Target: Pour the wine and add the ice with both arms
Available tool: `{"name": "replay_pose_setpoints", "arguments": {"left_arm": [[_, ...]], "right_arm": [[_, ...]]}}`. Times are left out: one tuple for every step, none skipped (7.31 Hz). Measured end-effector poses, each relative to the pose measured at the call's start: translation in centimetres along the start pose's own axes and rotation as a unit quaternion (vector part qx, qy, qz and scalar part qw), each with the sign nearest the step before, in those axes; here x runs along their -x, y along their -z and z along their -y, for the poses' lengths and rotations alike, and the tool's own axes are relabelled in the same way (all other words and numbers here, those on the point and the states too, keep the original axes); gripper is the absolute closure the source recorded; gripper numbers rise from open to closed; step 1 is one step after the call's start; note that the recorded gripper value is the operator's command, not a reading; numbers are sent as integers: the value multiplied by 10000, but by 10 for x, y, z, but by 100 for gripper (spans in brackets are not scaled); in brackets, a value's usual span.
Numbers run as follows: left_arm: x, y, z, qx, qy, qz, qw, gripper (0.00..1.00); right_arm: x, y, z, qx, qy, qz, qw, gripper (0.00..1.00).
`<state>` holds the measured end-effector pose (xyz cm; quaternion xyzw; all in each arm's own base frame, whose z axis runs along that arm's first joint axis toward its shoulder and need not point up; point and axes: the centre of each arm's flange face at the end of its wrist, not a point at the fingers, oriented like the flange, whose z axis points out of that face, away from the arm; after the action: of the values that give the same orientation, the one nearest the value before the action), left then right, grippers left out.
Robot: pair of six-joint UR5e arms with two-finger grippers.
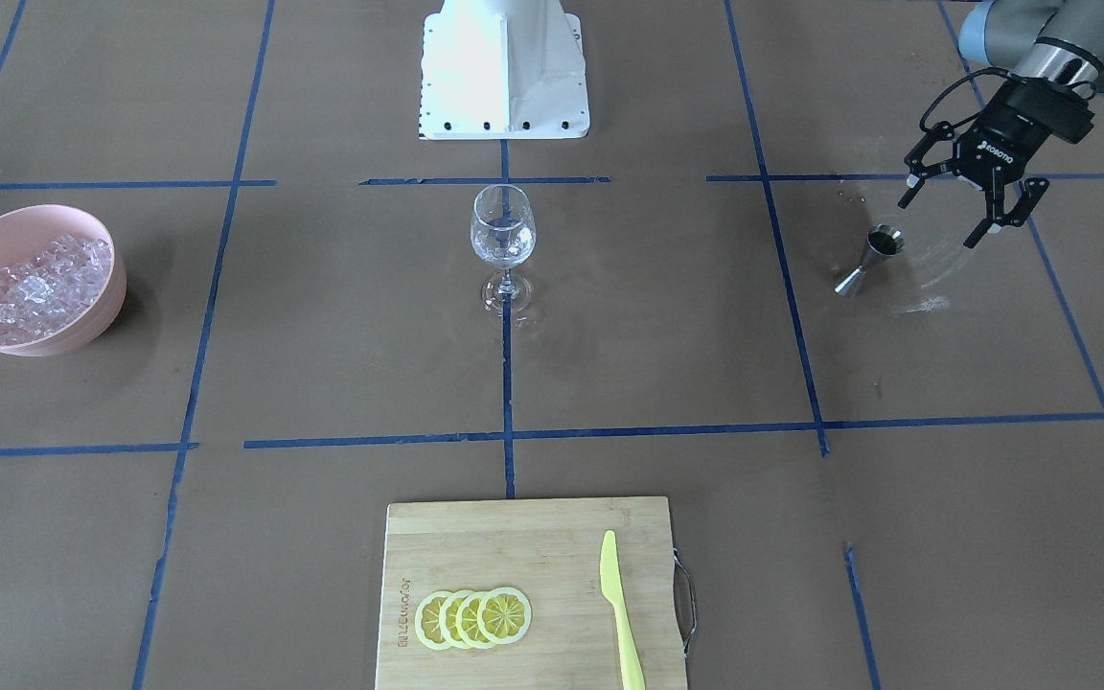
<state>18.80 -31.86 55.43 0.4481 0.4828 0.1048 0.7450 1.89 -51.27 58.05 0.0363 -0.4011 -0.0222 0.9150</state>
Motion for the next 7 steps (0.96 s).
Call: {"name": "replay_pose_setpoints", "arguments": {"left_arm": [[-5,-4,-4,-40,-20,35,10000,1],[-11,-7,-9,-25,-29,19,10000,1],[-17,-10,-14,9,-32,-8,10000,1],[-22,-13,-18,22,-10,-4,10000,1],[-26,-15,-21,8,61,18,10000,1],[-30,-18,-24,-26,173,58,9998,1],[-35,-21,-28,-81,265,118,9995,1]], "right_arm": [[1,1,0,-10,11,1,10000,0],[2,2,0,-19,21,3,10000,0],[3,3,-1,-28,30,4,10000,0],[4,4,-3,-39,41,5,10000,0],[5,5,-4,-46,50,6,10000,0],[5,5,-4,-50,54,6,10000,0],[5,5,-5,-50,53,6,10000,0]]}}
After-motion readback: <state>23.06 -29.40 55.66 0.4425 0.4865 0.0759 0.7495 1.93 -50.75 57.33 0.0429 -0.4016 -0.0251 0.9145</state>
